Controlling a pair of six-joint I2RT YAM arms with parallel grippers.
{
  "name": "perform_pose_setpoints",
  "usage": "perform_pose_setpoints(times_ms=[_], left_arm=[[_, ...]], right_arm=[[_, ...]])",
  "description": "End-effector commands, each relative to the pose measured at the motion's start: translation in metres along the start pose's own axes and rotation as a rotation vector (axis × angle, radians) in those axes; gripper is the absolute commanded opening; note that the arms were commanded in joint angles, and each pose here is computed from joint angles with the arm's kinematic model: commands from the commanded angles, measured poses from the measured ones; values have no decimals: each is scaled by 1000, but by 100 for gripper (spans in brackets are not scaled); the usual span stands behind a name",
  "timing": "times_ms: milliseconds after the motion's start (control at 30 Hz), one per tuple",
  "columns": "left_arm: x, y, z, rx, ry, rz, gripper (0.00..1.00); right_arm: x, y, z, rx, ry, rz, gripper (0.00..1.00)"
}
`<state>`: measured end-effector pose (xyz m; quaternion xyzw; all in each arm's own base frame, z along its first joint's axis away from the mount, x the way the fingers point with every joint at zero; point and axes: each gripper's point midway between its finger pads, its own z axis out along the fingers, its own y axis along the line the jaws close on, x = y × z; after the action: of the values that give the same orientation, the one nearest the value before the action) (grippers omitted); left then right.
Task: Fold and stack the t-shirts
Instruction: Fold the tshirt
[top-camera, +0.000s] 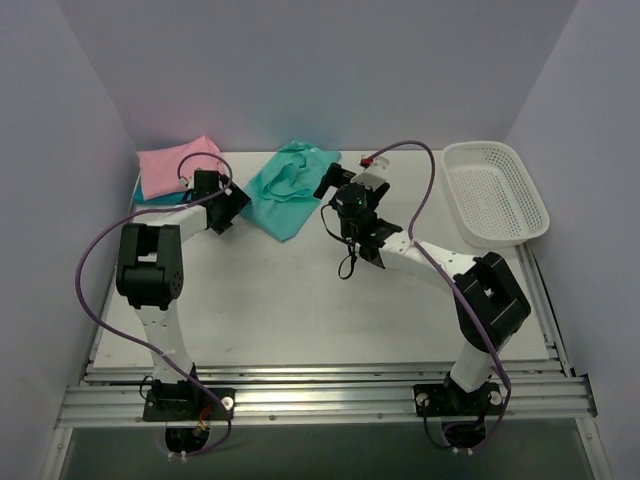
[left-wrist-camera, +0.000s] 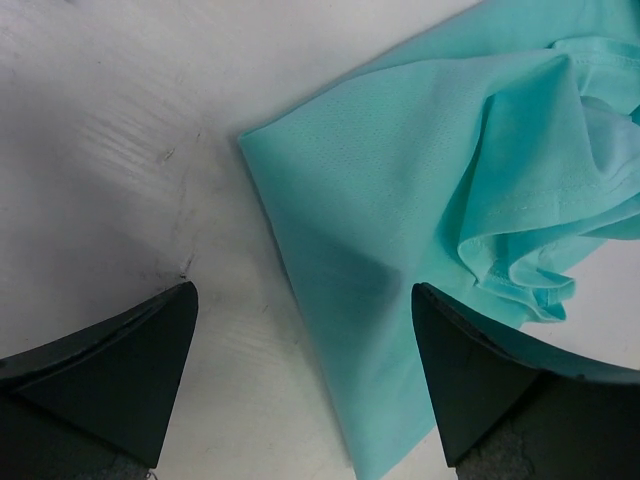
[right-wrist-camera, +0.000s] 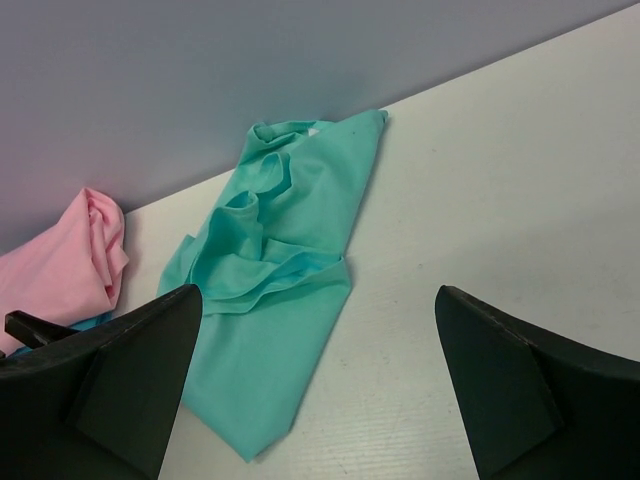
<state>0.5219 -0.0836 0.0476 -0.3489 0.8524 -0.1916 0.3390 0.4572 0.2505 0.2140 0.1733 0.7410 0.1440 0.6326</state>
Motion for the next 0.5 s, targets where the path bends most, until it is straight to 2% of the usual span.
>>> perform_pose_setpoints(times_ms=[0, 167, 333, 467], left_arm=[[-13, -9, 0, -13, -65, -40, 98], [-13, -2, 4, -40, -90, -60, 99], [-11, -1, 18, -33, -91, -71, 69], [-10, -2, 32, -42, -75, -68, 63]], right_arm=[[-40, 11, -11, -3, -78, 76, 98], [-24, 8, -17, -4, -47, 62, 98], [14, 21, -23, -41, 41, 49, 96], [34, 34, -31, -67, 92, 15, 95]])
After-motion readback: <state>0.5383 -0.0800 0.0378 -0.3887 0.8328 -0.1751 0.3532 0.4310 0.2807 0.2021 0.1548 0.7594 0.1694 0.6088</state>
